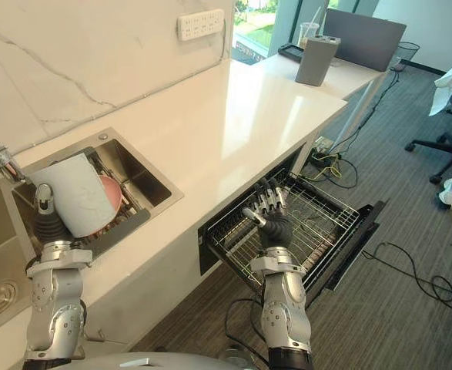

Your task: Walk over to the sink, pick up the cup, carry it to the dishwasher, place the cup inside the dishwasher, then close the dishwasher door

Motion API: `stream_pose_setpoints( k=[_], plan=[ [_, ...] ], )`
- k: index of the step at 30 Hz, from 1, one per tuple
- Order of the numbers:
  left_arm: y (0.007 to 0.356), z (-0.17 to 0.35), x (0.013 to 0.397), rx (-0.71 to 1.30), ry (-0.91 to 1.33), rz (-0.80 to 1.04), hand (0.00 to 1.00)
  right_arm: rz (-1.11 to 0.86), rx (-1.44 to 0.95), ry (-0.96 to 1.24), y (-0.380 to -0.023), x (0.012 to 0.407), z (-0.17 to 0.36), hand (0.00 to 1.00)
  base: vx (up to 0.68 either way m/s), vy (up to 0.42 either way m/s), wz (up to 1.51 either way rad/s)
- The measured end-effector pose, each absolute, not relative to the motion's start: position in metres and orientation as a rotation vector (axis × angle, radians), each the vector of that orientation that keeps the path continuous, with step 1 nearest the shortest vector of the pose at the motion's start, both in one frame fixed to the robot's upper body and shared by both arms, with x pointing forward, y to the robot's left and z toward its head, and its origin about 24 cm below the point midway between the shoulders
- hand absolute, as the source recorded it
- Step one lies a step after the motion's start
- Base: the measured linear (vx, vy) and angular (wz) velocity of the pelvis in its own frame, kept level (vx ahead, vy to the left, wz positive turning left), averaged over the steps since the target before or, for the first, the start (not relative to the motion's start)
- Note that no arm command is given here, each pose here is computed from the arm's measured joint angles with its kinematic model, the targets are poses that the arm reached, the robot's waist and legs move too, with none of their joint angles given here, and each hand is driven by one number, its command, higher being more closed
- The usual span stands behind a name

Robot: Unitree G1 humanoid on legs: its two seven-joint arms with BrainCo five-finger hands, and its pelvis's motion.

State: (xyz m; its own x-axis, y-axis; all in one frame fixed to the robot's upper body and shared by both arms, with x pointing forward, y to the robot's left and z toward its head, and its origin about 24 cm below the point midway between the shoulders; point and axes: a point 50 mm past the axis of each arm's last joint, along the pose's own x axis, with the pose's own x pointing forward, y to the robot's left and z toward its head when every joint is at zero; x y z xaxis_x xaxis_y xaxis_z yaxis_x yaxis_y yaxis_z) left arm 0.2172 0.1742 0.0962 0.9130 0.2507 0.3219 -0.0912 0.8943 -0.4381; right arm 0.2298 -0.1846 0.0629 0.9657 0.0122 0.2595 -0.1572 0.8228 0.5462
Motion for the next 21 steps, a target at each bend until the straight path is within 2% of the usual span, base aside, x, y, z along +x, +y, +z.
stream_pose_setpoints(
  k=[5,9,16,21],
  plan=[
    [0.150,0.103,0.240,-0.349,-0.388,0.141,1.00,0.213,0.643,-0.296,-0.172,0.239,0.083,0.00,-0.05,0.026,-0.31],
    [0.140,0.105,0.250,-0.312,-0.387,0.141,1.00,0.235,0.639,-0.340,-0.170,0.239,0.094,0.00,-0.06,0.033,-0.17],
    [0.154,0.105,0.255,-0.264,-0.381,0.318,1.00,0.417,0.669,-0.315,-0.129,0.245,0.105,0.00,-0.04,0.012,-0.46],
    [0.151,0.103,0.253,-0.199,-0.384,0.411,1.00,0.445,0.685,-0.280,-0.125,0.246,0.104,0.00,0.03,-0.037,0.08]
  ],
)
